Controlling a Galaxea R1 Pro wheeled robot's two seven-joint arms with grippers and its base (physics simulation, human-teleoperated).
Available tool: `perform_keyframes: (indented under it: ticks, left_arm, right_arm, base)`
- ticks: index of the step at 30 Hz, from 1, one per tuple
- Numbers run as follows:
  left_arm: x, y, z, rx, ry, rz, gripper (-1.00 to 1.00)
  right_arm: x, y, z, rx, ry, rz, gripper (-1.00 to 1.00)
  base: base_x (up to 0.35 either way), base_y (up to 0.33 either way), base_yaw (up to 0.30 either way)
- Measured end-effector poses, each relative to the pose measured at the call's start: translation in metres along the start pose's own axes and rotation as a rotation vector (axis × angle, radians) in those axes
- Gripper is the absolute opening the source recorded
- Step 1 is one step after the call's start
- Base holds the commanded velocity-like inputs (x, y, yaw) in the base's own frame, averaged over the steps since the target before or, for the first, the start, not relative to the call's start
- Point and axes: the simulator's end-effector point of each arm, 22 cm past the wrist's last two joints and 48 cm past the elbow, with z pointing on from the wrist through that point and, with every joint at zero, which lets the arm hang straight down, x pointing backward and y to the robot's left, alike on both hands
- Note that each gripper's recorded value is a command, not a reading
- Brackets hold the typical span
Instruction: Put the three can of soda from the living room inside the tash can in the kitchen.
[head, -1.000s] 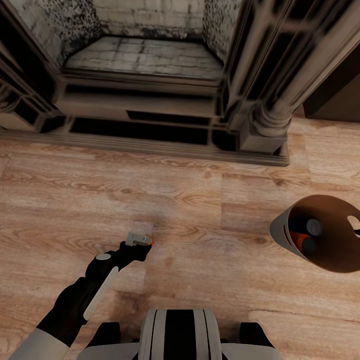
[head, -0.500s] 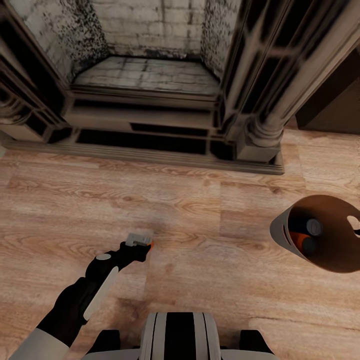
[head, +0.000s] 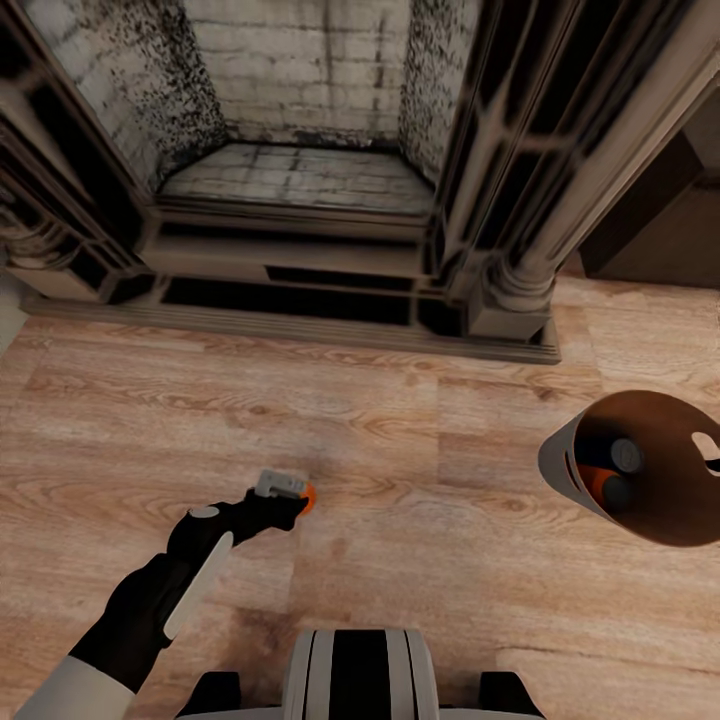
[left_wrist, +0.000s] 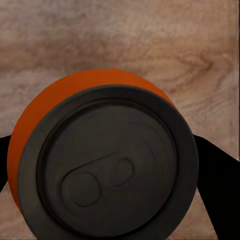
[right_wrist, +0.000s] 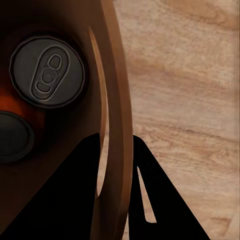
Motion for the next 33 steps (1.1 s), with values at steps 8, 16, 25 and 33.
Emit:
perform_keyframes:
  ticks: [8,16,25,33]
  left_arm:
    - [-0.013,-0.046,-0.038,0.153,0.116,-0.005,-1.0]
    - [-0.064,-0.013,-0.091,0.287,0.01,-0.137,-1.0]
    - [-0.108,-0.008,-0.118,0.402,-0.002,-0.152,-1.0]
    - [-0.131,-0.022,-0.167,0.69,0.023,-0.227,-1.0]
  right_arm:
    - [-0.007,0.0,-0.015,-0.013,0.002,0.001,-1.0]
    - [-0.011,0.018,-0.02,-0.055,-0.001,0.018,-1.0]
    - [-0.007,0.087,-0.012,-0.196,0.022,0.031,-1.0]
    - [-0.005,0.15,-0.012,-0.303,0.042,0.0,-1.0]
  base:
    - [0.0,0.0,0.0]
    - [0.0,0.0,0.0]
    - [0.0,0.0,0.0]
    - [0.0,0.0,0.0]
